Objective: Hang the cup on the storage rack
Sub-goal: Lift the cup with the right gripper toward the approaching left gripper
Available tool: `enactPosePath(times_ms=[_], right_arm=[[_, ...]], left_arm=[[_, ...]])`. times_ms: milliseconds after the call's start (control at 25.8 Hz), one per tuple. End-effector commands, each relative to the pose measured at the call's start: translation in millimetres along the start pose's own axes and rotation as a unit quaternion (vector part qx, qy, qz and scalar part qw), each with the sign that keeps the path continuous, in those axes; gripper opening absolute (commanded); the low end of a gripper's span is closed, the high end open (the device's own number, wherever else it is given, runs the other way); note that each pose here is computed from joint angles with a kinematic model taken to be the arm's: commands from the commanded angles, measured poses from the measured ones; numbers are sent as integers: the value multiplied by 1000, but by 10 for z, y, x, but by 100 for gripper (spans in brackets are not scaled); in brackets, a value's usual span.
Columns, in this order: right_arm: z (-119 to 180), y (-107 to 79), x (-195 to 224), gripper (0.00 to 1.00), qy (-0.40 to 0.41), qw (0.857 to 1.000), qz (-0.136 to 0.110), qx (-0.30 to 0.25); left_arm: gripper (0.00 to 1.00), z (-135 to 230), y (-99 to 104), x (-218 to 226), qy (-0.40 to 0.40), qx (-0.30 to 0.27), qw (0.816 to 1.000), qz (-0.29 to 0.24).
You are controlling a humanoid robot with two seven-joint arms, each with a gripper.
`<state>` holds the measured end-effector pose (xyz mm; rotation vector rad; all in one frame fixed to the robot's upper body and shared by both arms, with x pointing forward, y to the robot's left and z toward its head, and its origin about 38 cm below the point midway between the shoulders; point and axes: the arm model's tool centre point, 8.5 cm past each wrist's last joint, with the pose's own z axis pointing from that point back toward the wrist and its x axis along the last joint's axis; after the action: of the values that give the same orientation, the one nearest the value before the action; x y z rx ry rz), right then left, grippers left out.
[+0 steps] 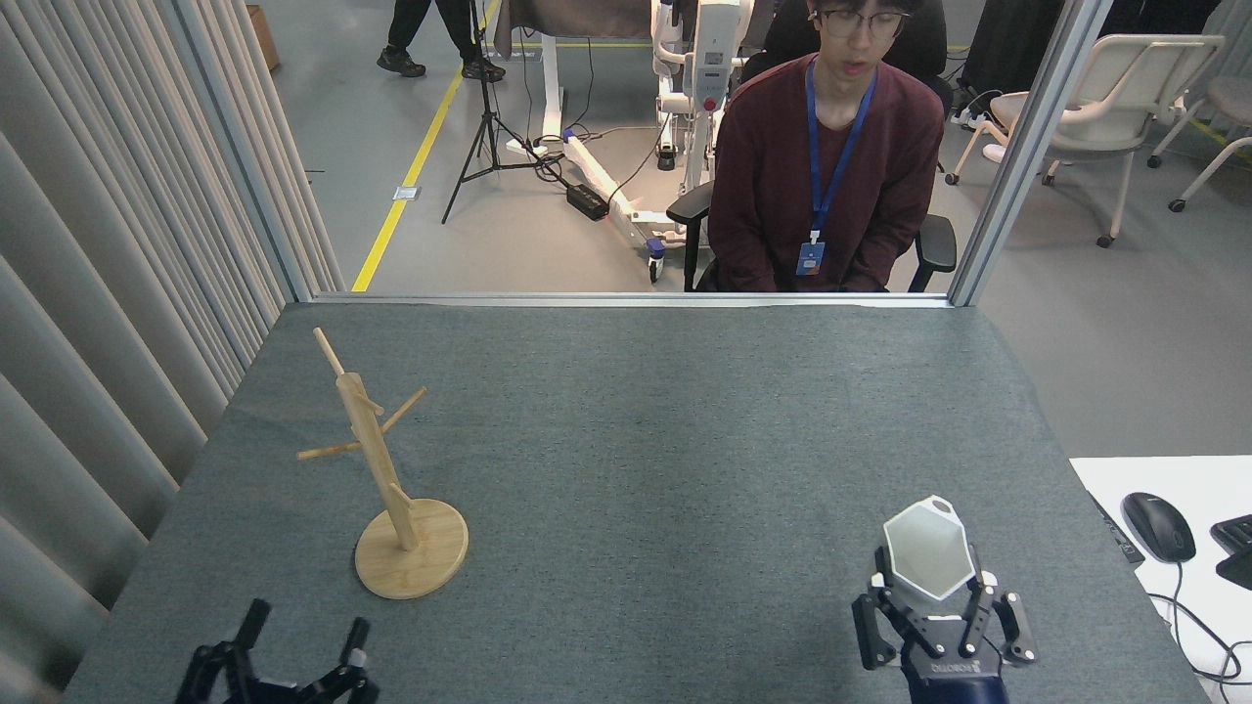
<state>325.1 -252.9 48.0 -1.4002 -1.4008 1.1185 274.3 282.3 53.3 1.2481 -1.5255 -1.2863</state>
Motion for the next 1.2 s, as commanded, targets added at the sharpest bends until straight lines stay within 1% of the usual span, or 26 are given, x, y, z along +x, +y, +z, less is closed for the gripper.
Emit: enactPosePath(times_ms=[0, 39, 116, 232, 348, 387, 503, 658, 1006, 1161], right_arm=[[-202, -223, 671, 59, -58, 998, -18, -29], [-218, -297, 845, 59, -72, 996, -20, -39], [-216, -405, 1149, 59, -100, 993, -18, -52], [-181, -493, 1568, 59, -135, 989, -11, -64], [-108, -578, 1908, 59, -159, 984, -19, -74], [-91, -598, 1977, 59, -167, 983, -19, -77], [-52, -584, 2057, 59, -176, 981, -7, -76], [-44, -581, 2089, 59, -180, 981, -7, -75], [12, -472, 2178, 59, -192, 980, -9, -59], [20, -463, 2218, 59, -197, 979, -11, -59]], left_arm=[[100, -327, -149, 470, -75, -10, 997, 2], [100, -371, -209, 571, -88, -18, 996, -5], [100, -461, -230, 775, -108, -18, 994, -10], [100, -572, -208, 1011, -140, -13, 990, -23], [100, -592, -229, 1201, -166, -19, 985, -47], [100, -609, -224, 1250, -168, -18, 985, -47], [100, -627, -203, 1304, -170, -15, 984, -49], [100, -626, -180, 1419, -183, -11, 982, -53], [100, -735, 7, 1584, -202, 21, 978, -56], [100, -749, 65, 1642, -210, 30, 976, -55]])
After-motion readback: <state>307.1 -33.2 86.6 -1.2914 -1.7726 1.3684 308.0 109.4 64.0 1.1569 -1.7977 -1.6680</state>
